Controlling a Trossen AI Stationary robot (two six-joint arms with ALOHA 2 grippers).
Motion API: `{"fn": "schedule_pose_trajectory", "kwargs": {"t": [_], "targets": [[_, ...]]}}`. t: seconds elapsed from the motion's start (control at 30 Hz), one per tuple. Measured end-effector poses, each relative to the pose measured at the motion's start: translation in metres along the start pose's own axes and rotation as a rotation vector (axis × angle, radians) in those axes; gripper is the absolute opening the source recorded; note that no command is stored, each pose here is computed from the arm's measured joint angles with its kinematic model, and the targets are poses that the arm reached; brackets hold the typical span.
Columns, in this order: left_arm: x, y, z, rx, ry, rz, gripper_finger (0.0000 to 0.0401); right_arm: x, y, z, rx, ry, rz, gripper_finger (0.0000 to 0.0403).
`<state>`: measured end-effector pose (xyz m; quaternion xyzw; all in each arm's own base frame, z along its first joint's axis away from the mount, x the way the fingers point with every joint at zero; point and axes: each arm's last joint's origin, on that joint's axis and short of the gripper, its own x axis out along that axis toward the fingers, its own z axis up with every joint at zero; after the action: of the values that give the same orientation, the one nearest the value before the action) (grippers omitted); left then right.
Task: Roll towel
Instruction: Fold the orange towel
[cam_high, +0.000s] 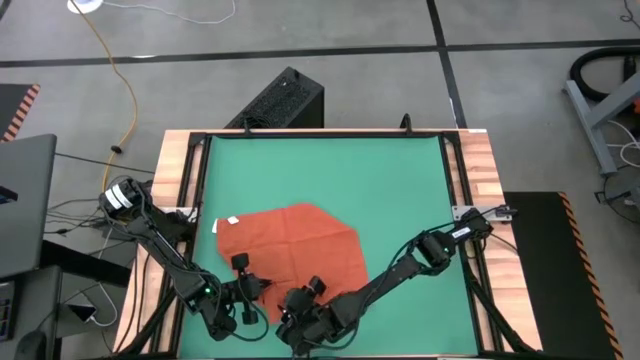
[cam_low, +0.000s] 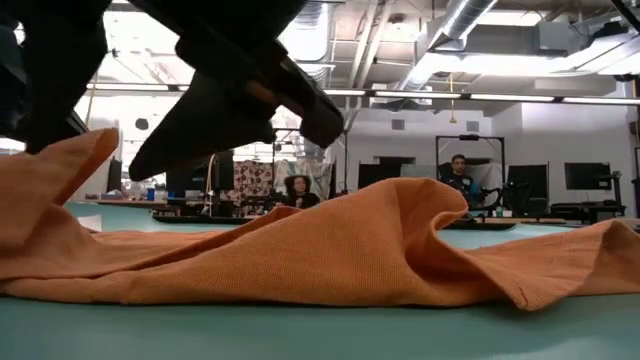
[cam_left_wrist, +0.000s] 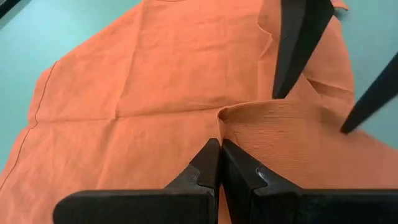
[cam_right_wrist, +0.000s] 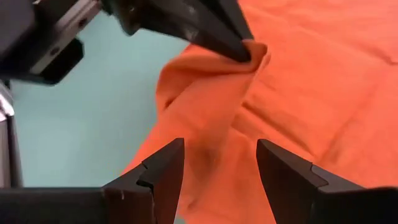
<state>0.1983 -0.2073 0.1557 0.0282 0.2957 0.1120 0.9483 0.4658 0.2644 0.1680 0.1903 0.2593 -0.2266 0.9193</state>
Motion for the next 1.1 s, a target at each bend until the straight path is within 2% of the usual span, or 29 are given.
{"fn": "schedule_pose_trajectory", "kwargs": {"t": [0.2, 0.3, 0.4, 0.5, 0.53, 0.7, 0.93, 1.1], "targets": [[0.000, 0.000, 0.000, 0.005, 0.000, 0.000, 0.0000, 0.014, 0.005, 0.002, -0.012, 0.023, 0.126, 0.0221], [0.000, 0.000, 0.000, 0.005, 0.000, 0.001, 0.0000, 0.016, 0.004, 0.004, -0.009, 0.018, 0.124, 0.0205], [0.000, 0.000, 0.000, 0.004, 0.000, 0.000, 0.0000, 0.015, 0.002, 0.005, -0.011, -0.009, 0.082, 0.0144], [0.000, 0.000, 0.000, 0.004, 0.001, -0.001, 0.0000, 0.015, 0.001, 0.004, -0.019, 0.004, 0.072, 0.0043], [0.000, 0.000, 0.000, 0.004, 0.002, -0.002, 0.0000, 0.014, 0.002, 0.003, -0.022, 0.007, 0.071, 0.0023], [0.000, -0.001, -0.001, 0.038, 0.029, -0.032, 0.0000, 0.007, 0.003, -0.006, -0.038, 0.045, 0.061, 0.0007], [-0.003, -0.008, 0.000, 0.203, 0.189, -0.225, 0.0000, -0.015, 0.004, -0.026, -0.034, 0.132, -0.020, 0.0004], [-0.013, -0.007, 0.010, 0.341, 0.277, -0.190, 0.0008, -0.029, 0.005, -0.041, -0.038, 0.178, -0.043, 0.0003]]}}
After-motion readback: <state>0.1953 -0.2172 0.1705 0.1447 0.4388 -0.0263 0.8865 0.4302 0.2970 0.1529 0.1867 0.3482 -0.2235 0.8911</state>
